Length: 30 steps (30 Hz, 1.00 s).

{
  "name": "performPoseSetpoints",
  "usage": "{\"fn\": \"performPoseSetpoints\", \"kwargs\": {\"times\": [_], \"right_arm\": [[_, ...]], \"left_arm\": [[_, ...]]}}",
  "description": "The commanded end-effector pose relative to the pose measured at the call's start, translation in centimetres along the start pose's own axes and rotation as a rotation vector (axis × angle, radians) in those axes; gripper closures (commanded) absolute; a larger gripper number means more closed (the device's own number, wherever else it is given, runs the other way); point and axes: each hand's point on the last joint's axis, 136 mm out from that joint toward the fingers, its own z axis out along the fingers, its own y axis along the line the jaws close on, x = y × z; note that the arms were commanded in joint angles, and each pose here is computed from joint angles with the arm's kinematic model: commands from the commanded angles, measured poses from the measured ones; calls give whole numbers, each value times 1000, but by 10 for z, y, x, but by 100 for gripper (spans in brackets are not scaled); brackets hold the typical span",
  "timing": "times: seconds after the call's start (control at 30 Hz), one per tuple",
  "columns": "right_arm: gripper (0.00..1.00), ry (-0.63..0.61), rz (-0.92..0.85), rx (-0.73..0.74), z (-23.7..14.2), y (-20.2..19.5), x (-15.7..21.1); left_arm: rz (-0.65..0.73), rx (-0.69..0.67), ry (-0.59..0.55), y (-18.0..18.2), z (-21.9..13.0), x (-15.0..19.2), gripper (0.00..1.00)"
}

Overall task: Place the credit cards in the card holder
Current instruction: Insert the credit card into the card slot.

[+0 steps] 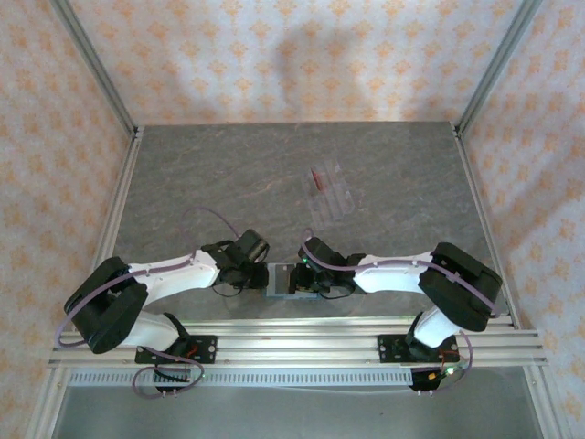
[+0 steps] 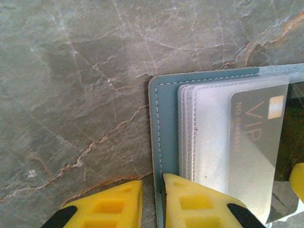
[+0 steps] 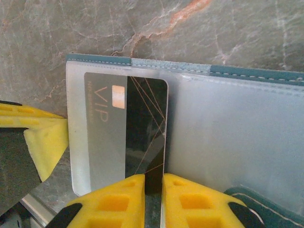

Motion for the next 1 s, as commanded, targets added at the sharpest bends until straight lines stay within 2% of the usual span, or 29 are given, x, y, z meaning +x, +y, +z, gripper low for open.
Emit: {"fn": "performPoseSetpoints", "kwargs": {"times": [0.0,0.3,0.53,0.73,0.97], "right_arm": [[88,13,-11,34,2,-3,-1],[99,29,21,15,7,3,-1],[98,35,49,-29,14,14,5],[86,27,44,-37,10,19,4],[73,-9,-7,101,-24,-4,-14]], "left_arm": [[-5,13,2,0,5,1,82],[-23,14,3,4,9,8,82],[-27,11,5,6,10,10,82],[-29,5,-1,7,11,10,82],[-39,-14,-8,13,10,11,82]]}}
